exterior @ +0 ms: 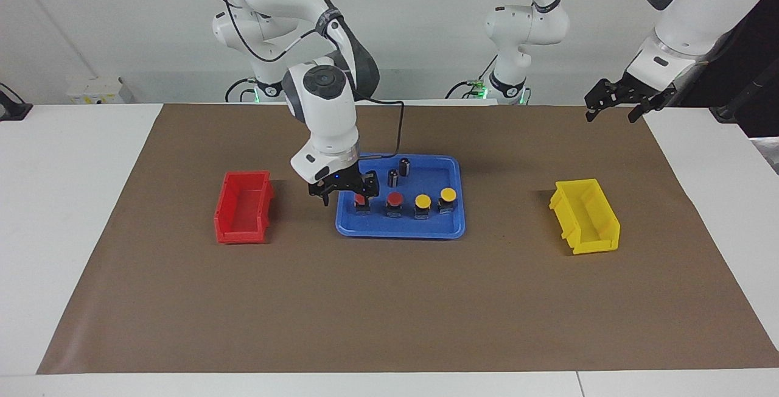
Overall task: Sort red and yellow buttons by color
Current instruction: 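Reach the right gripper to a red button and grasp it, then carry the red button to the red bin and release it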
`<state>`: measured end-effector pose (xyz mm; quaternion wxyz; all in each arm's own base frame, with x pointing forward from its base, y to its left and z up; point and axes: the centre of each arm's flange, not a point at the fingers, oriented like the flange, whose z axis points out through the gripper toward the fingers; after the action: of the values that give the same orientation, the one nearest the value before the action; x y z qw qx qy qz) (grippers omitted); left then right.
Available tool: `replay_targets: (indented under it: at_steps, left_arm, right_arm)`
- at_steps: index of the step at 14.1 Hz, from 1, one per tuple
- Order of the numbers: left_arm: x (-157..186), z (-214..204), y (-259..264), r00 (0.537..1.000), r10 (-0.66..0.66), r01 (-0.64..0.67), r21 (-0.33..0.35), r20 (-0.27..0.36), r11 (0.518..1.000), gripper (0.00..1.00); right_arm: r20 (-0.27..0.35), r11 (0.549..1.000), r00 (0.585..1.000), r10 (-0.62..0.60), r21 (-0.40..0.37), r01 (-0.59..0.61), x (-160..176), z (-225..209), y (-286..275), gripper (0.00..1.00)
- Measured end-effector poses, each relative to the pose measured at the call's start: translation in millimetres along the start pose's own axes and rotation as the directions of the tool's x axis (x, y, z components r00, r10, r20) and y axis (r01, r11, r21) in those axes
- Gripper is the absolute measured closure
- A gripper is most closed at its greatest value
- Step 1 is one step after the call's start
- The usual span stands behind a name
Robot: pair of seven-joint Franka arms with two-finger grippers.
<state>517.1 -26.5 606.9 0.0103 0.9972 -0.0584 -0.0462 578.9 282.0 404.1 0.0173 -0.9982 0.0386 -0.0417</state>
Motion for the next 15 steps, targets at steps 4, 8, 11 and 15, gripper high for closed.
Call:
replay_targets:
  at_steps: [4,8,11,15]
  left_arm:
    - [0.0,0.0,-0.4,1.000,-0.001,0.001,0.000,0.000,1.000,0.00]
    - [-0.1,0.0,-0.9,1.000,-0.002,0.002,0.000,0.000,1.000,0.00]
    - [-0.4,-0.1,-5.3,1.000,-0.009,0.009,-0.001,0.000,1.000,0.00]
    - [-1.7,-0.4,-20.6,0.999,-0.038,0.037,-0.003,-0.001,0.999,0.00]
  right_arm:
    - [-0.005,1.000,1.000,-0.018,0.006,0.018,-9.7,24.1,-9.3,0.03]
    - [0.021,1.000,1.000,-0.022,-0.009,0.022,-16.3,39.2,-8.3,0.08]
    - [0.035,0.999,0.999,-0.029,-0.014,0.030,-22.7,45.6,-10.0,0.10]
    - [0.043,0.999,0.998,-0.037,-0.016,0.038,-28.1,48.4,-12.7,0.12]
